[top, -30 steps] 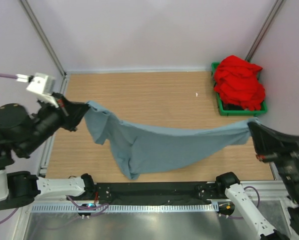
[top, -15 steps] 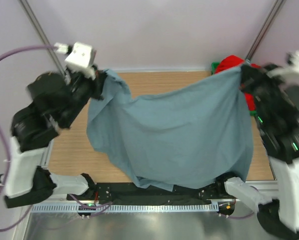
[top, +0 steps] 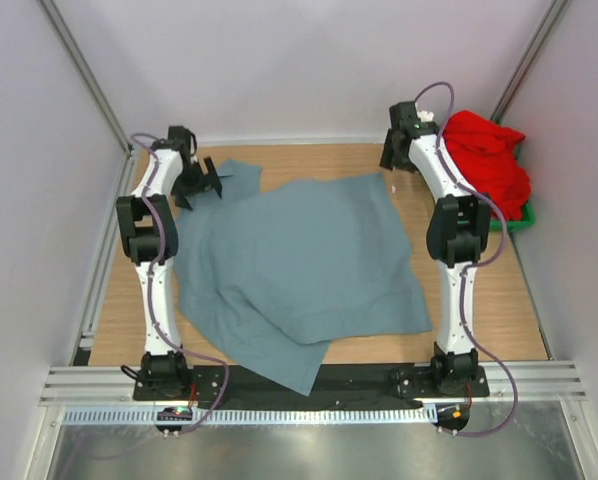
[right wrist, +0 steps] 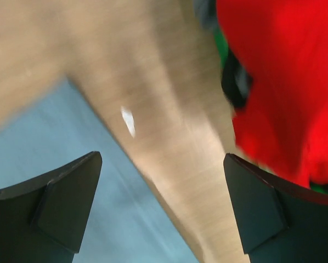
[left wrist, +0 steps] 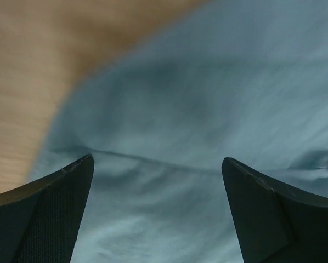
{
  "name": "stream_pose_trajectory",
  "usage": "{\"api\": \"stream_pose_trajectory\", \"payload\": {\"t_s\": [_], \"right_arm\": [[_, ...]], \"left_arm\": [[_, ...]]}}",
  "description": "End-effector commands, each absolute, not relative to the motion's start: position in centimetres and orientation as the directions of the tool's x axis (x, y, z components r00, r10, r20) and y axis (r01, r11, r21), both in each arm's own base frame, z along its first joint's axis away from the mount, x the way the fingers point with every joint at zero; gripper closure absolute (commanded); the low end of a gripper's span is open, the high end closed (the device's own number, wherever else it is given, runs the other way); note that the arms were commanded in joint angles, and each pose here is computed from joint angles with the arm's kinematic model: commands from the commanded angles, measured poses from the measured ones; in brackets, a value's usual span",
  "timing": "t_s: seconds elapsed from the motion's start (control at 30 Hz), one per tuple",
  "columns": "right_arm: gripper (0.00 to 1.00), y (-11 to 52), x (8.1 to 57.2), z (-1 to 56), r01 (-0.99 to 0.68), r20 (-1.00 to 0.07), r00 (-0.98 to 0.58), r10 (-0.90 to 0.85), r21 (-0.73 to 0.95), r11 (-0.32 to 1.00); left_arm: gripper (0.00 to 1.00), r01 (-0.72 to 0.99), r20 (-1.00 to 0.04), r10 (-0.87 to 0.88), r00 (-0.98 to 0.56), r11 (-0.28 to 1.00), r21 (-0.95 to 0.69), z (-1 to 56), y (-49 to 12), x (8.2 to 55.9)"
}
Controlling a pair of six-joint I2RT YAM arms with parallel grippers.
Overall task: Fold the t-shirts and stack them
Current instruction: Flatten the tshirt out
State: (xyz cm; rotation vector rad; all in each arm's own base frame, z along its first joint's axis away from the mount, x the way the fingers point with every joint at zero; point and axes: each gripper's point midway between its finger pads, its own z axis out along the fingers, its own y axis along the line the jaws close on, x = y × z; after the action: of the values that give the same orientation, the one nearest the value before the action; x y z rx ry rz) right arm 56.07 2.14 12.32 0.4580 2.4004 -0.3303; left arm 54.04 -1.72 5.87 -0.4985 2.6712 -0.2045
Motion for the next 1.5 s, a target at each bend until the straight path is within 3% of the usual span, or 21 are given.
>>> {"api": "stream_pose_trajectory", "payload": {"t_s": [0.0,0.07,0.23,0.27,0.37,0.5,0.57,0.67,0.93,1.07,1.27,1.47], "right_arm": [[0.00,3.8,51.3,29.2,0.352,-0.839,-0.480,0.256,0.083,0.932],[0.00,3.9,49.2,31.4,0.349,-0.854,-0.437,0.281,0.126,0.929],[0.00,6.4,44.9,26.0,0.265,-0.792,-0.527,0.309,0.193,0.945],[0.00,6.6,43.5,22.5,0.264,-0.748,-0.586,0.310,0.185,0.947],[0.00,8.9,41.8,20.9,0.190,-0.714,-0.608,0.347,0.293,0.937],[0.00,11.8,37.8,16.5,0.088,-0.637,-0.695,0.334,0.386,0.918],[0.00,12.2,36.8,16.8,0.049,-0.654,-0.682,0.326,0.405,0.913],[0.00,12.2,35.9,15.7,0.018,-0.646,-0.709,0.284,0.386,0.922],[0.00,14.1,38.3,12.1,-0.013,-0.580,-0.777,0.246,0.405,0.914],[0.00,14.2,41.7,10.3,0.003,-0.569,-0.790,0.229,0.369,0.929],[0.00,14.7,47.1,9.1,0.063,-0.552,-0.779,0.297,0.403,0.913],[0.00,14.4,48.2,6.0,0.097,-0.515,-0.808,0.285,0.360,0.928]], "left_arm": [[0.00,-0.115,-0.676,-0.354,-0.646,0.921,-0.373,26.0,-6.7,52.8],[0.00,-0.128,-0.699,-0.337,-0.631,0.934,-0.335,28.0,-6.1,51.2],[0.00,-0.191,-0.660,-0.296,-0.691,0.955,-0.228,26.1,-5.3,46.9],[0.00,-0.177,-0.693,-0.295,-0.658,0.955,-0.238,27.1,-5.4,46.6],[0.00,-0.192,-0.678,-0.299,-0.671,0.954,-0.230,24.4,-5.2,46.0],[0.11,-0.201,-0.605,-0.316,-0.731,0.947,-0.252,21.8,-6.3,45.6],[0.16,-0.211,-0.572,-0.319,-0.756,0.945,-0.249,20.5,-7.3,44.5],[0.16,-0.184,-0.582,-0.286,-0.761,0.956,-0.228,19.5,-9.3,42.1],[0.15,-0.338,-0.473,-0.401,-0.784,0.916,-0.217,12.3,-10.0,34.6],[0.12,-0.350,-0.458,-0.393,-0.797,0.919,-0.180,9.7,-9.7,33.8],[0.05,-0.334,-0.498,-0.357,-0.790,0.932,-0.138,9.6,-8.9,37.9],[0.08,-0.414,-0.515,-0.431,-0.741,0.897,-0.154,9.9,-5.3,45.0]]}}
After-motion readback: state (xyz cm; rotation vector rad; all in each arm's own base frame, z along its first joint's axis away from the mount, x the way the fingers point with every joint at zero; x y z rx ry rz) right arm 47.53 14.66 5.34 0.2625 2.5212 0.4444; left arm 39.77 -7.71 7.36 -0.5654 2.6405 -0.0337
